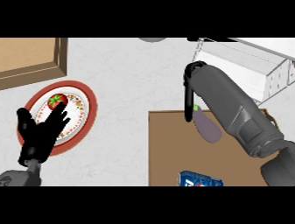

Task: Pick the eggplant from the tray and place it in the tiered shelf

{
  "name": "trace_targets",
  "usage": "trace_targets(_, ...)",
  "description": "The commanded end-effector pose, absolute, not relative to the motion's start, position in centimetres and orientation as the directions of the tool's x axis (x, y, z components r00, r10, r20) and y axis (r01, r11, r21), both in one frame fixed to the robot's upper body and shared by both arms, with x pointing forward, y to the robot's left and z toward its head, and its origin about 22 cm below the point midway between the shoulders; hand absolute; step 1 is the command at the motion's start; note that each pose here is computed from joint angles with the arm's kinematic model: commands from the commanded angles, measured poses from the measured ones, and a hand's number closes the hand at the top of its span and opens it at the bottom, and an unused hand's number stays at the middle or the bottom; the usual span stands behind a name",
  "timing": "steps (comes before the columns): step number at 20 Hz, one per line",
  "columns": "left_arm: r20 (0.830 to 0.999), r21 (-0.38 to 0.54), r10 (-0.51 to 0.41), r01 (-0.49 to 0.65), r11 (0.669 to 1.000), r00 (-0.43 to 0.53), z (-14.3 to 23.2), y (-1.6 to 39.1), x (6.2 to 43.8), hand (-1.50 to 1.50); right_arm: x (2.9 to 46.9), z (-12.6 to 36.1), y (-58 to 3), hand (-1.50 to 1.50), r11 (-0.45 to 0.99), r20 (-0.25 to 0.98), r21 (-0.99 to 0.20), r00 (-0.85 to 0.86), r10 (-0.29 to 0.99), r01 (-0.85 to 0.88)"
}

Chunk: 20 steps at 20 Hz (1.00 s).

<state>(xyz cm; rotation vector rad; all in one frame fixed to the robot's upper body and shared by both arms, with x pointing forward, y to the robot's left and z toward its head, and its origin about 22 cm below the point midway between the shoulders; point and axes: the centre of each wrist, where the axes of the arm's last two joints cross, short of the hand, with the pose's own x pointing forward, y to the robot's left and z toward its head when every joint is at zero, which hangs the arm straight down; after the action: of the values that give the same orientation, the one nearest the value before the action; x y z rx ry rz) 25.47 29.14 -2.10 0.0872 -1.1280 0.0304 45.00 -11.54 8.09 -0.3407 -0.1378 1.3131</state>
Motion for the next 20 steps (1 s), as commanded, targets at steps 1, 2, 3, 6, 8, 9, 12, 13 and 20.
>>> trace_targets(1, 0.898, 0.055, -0.018, -0.071, 0.996, 0.439, -1.7, 29.9, 25.0, 0.0, 44.1, 5.9, -12.3, -1.5, 0.169, -0.162, -0.319, 0.23, 0.96, -0.932)
trace_targets(2, 0.9, 0.036, 0.007, -0.09, 0.995, 0.437, -2.5, 27.9, 25.1, 0.0, 44.4, 6.5, -12.6, -1.5, 0.183, -0.161, -0.333, 0.247, 0.956, -0.925)
trace_targets(3, 0.897, 0.051, -0.02, -0.056, 0.997, 0.442, -2.0, 29.2, 24.2, 0.0, 44.1, 6.0, -11.4, -1.5, 0.169, -0.172, -0.33, 0.236, 0.956, -0.929)
trace_targets(6, 0.898, 0.044, -0.006, -0.078, 0.996, 0.44, -2.6, 29.4, 25.3, 0.0, 43.7, 5.0, -13.0, -1.5, 0.133, -0.22, -0.349, 0.219, 0.951, -0.928)
trace_targets(8, 0.896, 0.049, -0.009, -0.077, 0.996, 0.444, -3.6, 28.8, 23.9, 0.0, 42.6, 4.2, -10.2, -1.5, 0.132, -0.167, -0.358, 0.203, 0.965, -0.924)
trace_targets(9, 0.898, 0.058, -0.019, -0.074, 0.996, 0.439, -1.8, 29.9, 25.1, 0.0, 43.1, 3.9, -12.6, -1.5, 0.139, -0.189, -0.381, 0.224, 0.956, -0.914)
trace_targets(12, 0.892, 0.054, -0.018, -0.067, 0.996, 0.452, -3.5, 28.7, 23.9, 0.0, 42.6, 2.2, -14.4, -1.5, 0.181, -0.144, -0.375, 0.25, 0.957, -0.909)
trace_targets(13, 0.899, 0.041, 0.004, -0.092, 0.995, 0.437, -1.9, 30.4, 25.4, 0.0, 42.8, 3.5, -11.9, -1.5, 0.166, -0.144, -0.382, 0.236, 0.961, -0.909)
trace_targets(20, 0.903, 0.049, -0.012, -0.074, 0.996, 0.429, -2.0, 28.2, 24.2, 0.0, 41.1, 0.3, -12.9, -1.5, 0.185, -0.104, -0.394, 0.244, 0.964, -0.9)
